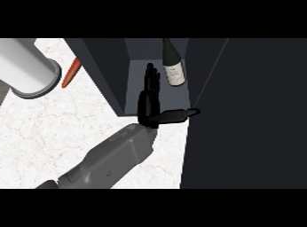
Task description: Pick up the wine, place it into the cabinet and close the cabinet
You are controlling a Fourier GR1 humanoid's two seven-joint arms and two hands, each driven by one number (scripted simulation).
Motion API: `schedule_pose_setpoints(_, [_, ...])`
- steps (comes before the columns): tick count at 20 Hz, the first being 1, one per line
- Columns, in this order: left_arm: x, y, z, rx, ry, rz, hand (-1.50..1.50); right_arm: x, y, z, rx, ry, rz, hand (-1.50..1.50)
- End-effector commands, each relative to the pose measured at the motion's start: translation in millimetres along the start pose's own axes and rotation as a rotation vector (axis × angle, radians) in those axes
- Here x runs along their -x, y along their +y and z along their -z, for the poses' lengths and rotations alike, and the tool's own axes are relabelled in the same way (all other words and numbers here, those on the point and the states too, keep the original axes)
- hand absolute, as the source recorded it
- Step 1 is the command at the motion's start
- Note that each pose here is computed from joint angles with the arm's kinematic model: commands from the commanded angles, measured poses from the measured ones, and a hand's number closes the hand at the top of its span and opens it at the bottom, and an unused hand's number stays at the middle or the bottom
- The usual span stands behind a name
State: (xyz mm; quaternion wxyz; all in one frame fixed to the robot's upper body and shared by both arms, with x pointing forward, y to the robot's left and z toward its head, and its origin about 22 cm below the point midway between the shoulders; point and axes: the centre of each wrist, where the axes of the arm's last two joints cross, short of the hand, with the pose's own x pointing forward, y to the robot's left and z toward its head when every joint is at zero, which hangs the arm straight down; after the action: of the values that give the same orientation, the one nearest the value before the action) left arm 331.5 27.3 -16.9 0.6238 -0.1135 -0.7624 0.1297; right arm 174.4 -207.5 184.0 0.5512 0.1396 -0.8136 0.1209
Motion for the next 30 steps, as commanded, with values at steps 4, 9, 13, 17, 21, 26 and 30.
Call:
schedule_pose_setpoints(4, [8.3,14.3,-34.7,0.043,-0.036,-0.014,-1.50,-9.2,0.4,0.5,0.025,0.001,-0.025,-1.50])
schedule_pose_setpoints(9, [-10.0,24.6,-39.7,0.114,-0.042,-0.018,-1.50,-2.6,-7.1,11.4,0.030,0.010,-0.029,-1.50])
schedule_pose_setpoints(13, [-36.0,35.2,-59.8,0.189,-0.026,-0.040,-1.50,-10.6,-11.2,-4.1,0.032,0.017,-0.033,-1.50])
schedule_pose_setpoints(17, [-63.5,44.0,-70.1,0.211,-0.033,-0.031,-1.50,-10.6,-14.8,-6.0,0.050,-0.013,-0.056,-1.50])
schedule_pose_setpoints(21, [-77.8,63.1,-75.0,0.249,-0.047,-0.044,-1.50,-3.1,-28.2,-4.8,-0.024,0.008,-0.013,-1.50])
schedule_pose_setpoints(26, [-101.6,100.4,-105.5,0.329,-0.024,-0.039,-1.50,-15.9,-13.0,-18.0,-0.177,0.006,-0.130,1.50])
schedule_pose_setpoints(30, [-120.4,125.3,-123.7,0.342,-0.033,-0.063,1.50,-19.6,-1.9,-24.4,-0.277,0.016,-0.100,1.50])
